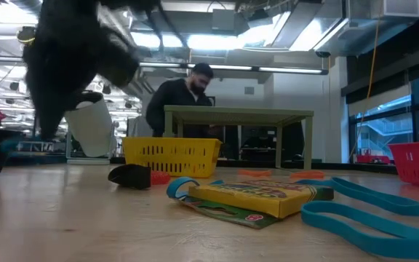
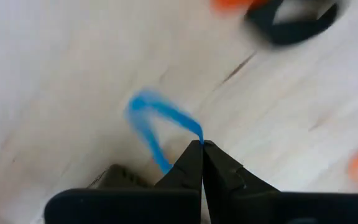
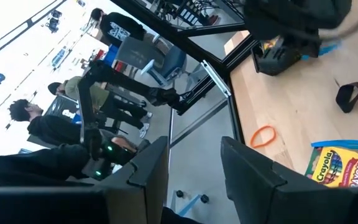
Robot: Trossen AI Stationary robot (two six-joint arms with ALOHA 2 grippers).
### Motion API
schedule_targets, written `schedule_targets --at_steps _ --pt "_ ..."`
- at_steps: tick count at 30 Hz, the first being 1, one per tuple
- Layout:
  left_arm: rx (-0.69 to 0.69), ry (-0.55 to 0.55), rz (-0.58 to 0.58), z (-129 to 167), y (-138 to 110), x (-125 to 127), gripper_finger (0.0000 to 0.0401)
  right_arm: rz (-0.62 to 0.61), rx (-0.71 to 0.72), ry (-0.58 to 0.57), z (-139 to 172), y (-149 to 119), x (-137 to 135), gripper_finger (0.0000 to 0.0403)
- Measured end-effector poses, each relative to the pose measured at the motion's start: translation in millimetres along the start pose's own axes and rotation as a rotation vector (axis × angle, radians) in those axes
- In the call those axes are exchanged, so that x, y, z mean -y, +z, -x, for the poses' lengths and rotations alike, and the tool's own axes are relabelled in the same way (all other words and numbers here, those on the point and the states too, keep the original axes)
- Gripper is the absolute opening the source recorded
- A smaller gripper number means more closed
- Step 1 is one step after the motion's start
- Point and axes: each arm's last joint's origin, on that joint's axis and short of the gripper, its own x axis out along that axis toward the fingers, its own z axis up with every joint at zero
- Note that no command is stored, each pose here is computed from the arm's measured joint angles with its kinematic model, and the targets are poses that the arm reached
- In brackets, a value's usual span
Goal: Pick & Place Office Desk Supplies
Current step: Put the blue rubber band into the yellow bin
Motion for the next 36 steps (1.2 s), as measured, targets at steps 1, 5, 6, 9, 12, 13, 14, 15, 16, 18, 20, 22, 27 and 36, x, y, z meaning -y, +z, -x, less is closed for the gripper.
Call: schedule_targets --at_steps 1,5,6,9,12,13,14,15,16,18,20,22,27,36 --pt "0.043 -0.016 0.011 7.1 1.2 -1.0 0.0001 0.003 0.000 0.000 0.0 0.0 0.0 0.0150" --pt "0.228 -0.090 0.064 34.3 15.0 -9.3 0.0001 0.016 0.002 -0.002 0.0 0.1 0.1 0.0150" --pt "0.270 -0.102 0.074 39.9 19.8 -12.6 0.0001 0.020 0.004 -0.002 0.0 0.1 0.0 0.0150" --pt "0.362 -0.131 0.094 51.3 38.1 -23.8 0.0001 0.028 0.017 -0.012 0.0 0.5 0.4 0.0150" --pt "0.413 -0.125 0.093 57.2 58.9 -37.4 0.0001 0.029 0.024 -0.025 0.1 0.5 1.1 0.0150" --pt "0.419 -0.111 0.092 58.4 65.7 -41.6 0.0001 0.029 0.027 -0.027 0.0 0.5 1.2 0.0150" --pt "0.425 -0.101 0.089 59.8 72.5 -44.7 0.0001 0.029 0.028 -0.026 0.0 0.6 1.1 0.0150" --pt "0.429 -0.090 0.081 61.4 77.8 -47.6 0.0001 0.029 0.027 -0.027 -0.2 0.5 1.1 0.0150" --pt "0.428 -0.072 0.068 62.8 82.6 -50.9 0.0001 0.029 0.027 -0.027 -0.2 0.5 1.1 0.0150" --pt "0.435 -0.056 0.041 65.3 93.4 -54.8 0.0001 0.029 0.028 -0.026 -0.2 0.5 1.1 0.0150" --pt "0.411 -0.063 0.020 62.9 102.3 -58.1 0.0001 0.028 0.029 -0.027 -0.3 0.6 1.1 0.0150" --pt "0.382 -0.062 -0.006 57.5 110.3 -58.4 0.0001 0.028 0.041 -0.032 -0.3 1.0 1.2 0.0150" --pt "0.317 -0.020 -0.075 41.0 121.1 -53.8 0.0001 0.027 0.051 -0.038 -0.3 1.3 1.3 0.0150" --pt "0.257 -0.042 -0.179 35.6 127.0 -47.0 0.0017 0.027 0.051 -0.038 -0.3 1.3 1.3 0.0150"
